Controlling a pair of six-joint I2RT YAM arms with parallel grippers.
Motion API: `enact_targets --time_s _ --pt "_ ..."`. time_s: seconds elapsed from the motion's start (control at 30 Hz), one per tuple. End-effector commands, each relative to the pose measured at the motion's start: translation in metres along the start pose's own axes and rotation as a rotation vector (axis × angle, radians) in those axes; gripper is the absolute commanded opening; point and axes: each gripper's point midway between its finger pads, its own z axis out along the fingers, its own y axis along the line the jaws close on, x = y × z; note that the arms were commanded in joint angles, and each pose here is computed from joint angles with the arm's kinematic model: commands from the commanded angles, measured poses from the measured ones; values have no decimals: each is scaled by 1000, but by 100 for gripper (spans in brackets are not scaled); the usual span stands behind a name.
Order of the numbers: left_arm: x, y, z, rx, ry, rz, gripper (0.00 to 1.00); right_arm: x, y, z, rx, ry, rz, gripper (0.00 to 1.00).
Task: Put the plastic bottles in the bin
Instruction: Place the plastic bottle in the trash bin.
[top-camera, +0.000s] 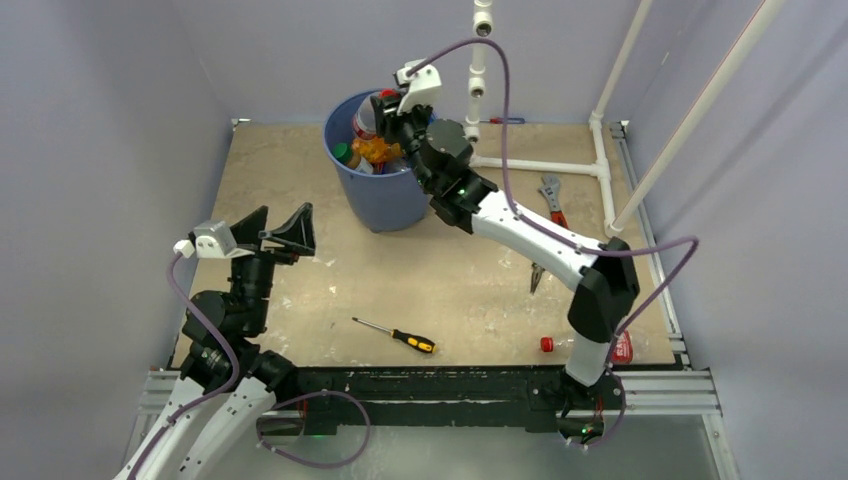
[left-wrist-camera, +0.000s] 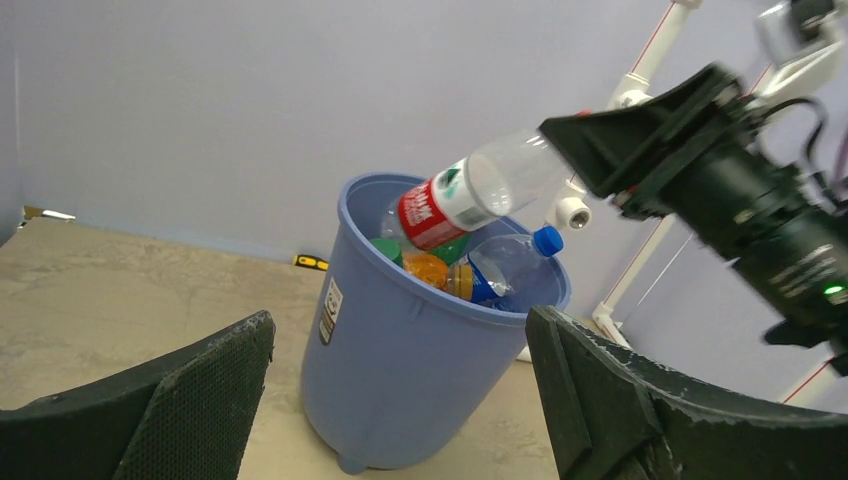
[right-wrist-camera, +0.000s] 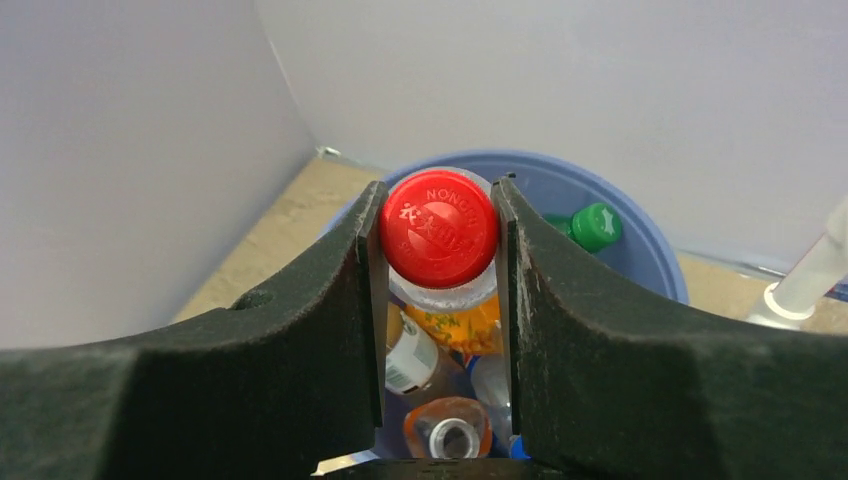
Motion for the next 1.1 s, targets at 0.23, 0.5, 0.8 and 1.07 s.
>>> enact_targets --time_s 0.23,0.5,0.8,1.07 --pt "-16 -3 0 4 -36 -11 95 48 -4 23 -33 -1 -62 0" --pt "-15 -5 0 18 -34 -15 95 54 -10 -1 -40 44 9 0" --pt "-15 -7 0 26 -32 -17 95 -27 -10 -10 -54 4 24 0" --pt "-12 -6 1 21 -23 -11 95 -40 -11 -41 -115 42 17 0"
